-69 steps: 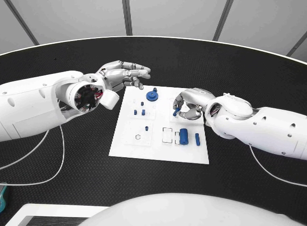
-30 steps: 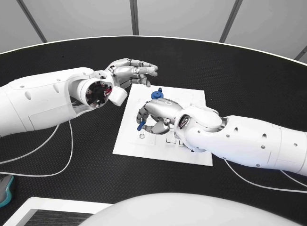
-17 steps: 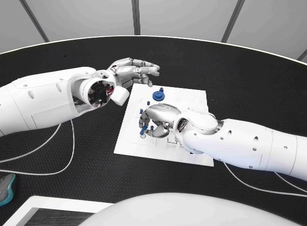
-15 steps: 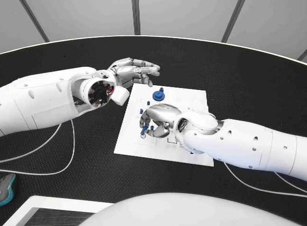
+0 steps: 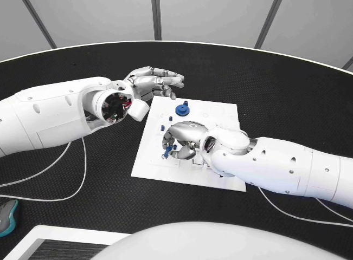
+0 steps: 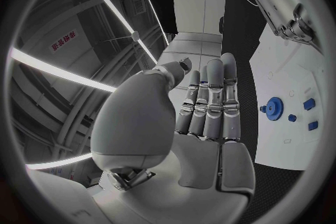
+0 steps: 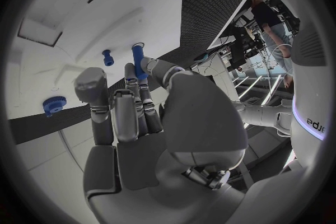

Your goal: Assemble the parts on the task board

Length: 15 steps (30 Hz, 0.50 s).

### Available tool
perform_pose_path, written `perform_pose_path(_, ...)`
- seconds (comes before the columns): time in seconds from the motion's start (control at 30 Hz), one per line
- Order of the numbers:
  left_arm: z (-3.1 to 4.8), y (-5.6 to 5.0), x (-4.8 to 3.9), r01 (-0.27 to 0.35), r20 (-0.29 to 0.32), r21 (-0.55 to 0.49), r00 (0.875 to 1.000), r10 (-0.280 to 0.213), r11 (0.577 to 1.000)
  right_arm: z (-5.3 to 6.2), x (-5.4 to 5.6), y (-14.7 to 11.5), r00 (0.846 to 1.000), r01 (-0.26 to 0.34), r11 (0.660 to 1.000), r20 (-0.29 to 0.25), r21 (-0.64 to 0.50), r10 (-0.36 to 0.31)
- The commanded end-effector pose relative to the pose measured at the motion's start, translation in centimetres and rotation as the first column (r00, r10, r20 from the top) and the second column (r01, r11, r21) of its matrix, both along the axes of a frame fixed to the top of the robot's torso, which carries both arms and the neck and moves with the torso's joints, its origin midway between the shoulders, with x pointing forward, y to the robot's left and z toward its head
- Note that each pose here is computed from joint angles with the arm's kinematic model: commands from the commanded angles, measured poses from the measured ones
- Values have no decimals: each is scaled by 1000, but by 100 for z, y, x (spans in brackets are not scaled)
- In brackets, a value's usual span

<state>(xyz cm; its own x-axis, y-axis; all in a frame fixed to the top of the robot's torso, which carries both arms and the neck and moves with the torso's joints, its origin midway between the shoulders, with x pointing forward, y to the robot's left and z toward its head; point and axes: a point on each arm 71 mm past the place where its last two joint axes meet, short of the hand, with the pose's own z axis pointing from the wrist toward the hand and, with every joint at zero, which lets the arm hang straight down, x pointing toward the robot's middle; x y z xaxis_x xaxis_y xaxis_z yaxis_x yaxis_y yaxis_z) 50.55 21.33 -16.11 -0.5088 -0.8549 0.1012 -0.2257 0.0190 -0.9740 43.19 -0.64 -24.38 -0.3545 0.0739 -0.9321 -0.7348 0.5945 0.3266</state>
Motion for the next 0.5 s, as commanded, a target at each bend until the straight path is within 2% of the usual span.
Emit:
perform_pose_path(0.03,0,2,1,0,0,0,1000,0,1000,1,-4,8,1000,-2,1000,0,0,2)
perform_pose_path(0.5,-1,-6,1,2,-1,0,1000,-2,1000,-13,8,36,1000,2,1000,-4,-8,-2)
